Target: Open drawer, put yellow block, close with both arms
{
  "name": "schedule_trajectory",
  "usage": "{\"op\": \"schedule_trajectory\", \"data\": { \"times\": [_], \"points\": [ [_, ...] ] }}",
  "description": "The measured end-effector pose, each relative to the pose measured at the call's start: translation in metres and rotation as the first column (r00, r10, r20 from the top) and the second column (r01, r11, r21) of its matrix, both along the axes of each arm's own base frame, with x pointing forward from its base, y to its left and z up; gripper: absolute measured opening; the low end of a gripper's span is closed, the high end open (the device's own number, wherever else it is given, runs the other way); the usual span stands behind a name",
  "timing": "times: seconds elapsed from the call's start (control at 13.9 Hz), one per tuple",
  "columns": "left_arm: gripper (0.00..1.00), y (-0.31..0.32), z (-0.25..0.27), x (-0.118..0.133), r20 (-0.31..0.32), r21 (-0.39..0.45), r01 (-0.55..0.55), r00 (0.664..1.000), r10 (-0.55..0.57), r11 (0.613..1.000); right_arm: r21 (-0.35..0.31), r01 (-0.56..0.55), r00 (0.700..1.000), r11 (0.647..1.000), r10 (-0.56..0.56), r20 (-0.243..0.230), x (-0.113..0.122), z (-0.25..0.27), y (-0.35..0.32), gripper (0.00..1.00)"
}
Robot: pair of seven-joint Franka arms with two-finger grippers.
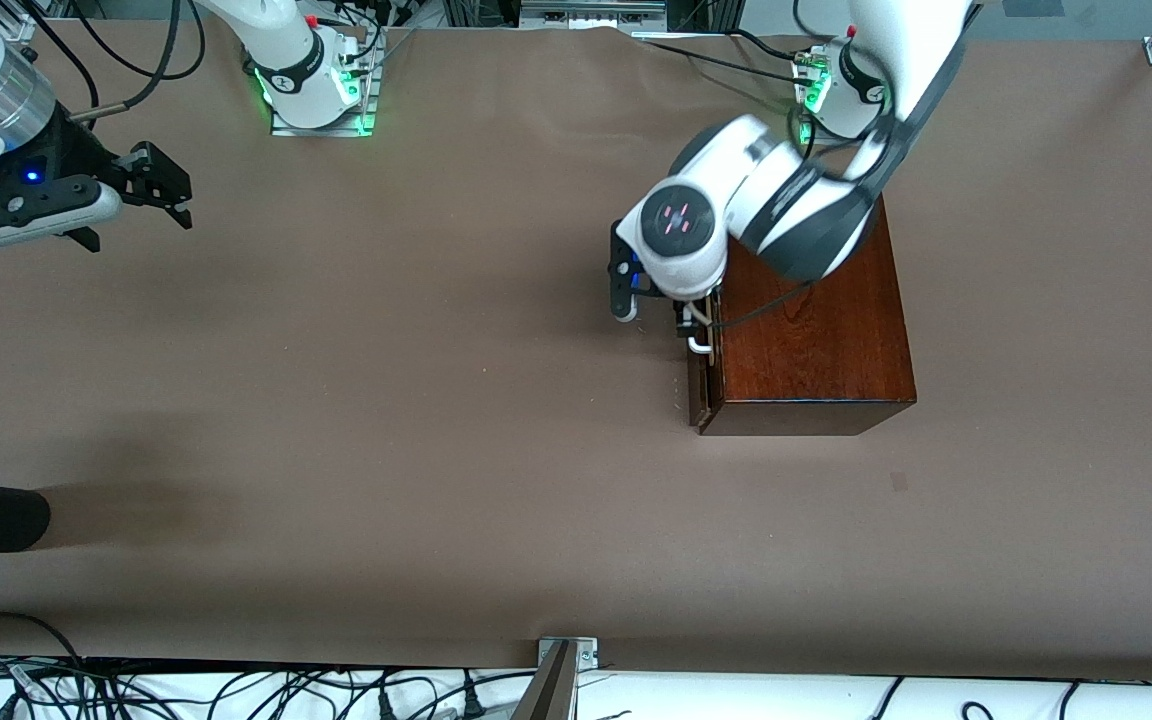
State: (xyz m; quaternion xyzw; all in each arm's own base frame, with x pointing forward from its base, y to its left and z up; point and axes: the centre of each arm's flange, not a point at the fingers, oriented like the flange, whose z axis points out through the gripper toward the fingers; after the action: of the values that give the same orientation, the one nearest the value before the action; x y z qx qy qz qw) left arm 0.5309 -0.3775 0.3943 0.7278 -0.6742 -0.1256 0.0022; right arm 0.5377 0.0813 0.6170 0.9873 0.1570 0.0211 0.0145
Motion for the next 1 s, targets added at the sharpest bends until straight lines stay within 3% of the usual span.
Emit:
{"op": "schedule_trajectory", "data": {
  "times": [0.22,0.43,0.57,0.86,1.0],
  "points": [
    [1.0,0.033,0.086,0.011,0.131,-0.026,-0.156,0.979,0.158,0.987,0.0,0.003,1.0,1.0,-0.003,-0.002,0.0,0.0,-0.001,1.0],
    [1.0,0.092,0.146,0.037,0.191,-0.046,-0.282,0.939,0.285,0.958,-0.001,0.017,1.0,1.0,-0.017,-0.006,0.002,-0.003,-0.009,1.0],
    [1.0,0.141,0.167,0.051,0.212,-0.071,-0.395,0.891,0.401,0.916,-0.002,0.04,0.999,0.999,-0.04,-0.011,0.007,-0.008,-0.021,1.0],
    [1.0,0.243,0.197,0.054,0.194,-0.129,-0.651,0.723,0.663,0.748,-0.003,0.054,0.998,0.999,-0.054,-0.013,0.011,-0.012,-0.028,1.0],
    [1.0,0.282,0.212,0.044,0.212,-0.162,-0.764,0.591,0.778,0.625,-0.003,0.061,0.998,0.998,-0.061,-0.014,0.012,-0.013,-0.032,1.0]
  ]
}}
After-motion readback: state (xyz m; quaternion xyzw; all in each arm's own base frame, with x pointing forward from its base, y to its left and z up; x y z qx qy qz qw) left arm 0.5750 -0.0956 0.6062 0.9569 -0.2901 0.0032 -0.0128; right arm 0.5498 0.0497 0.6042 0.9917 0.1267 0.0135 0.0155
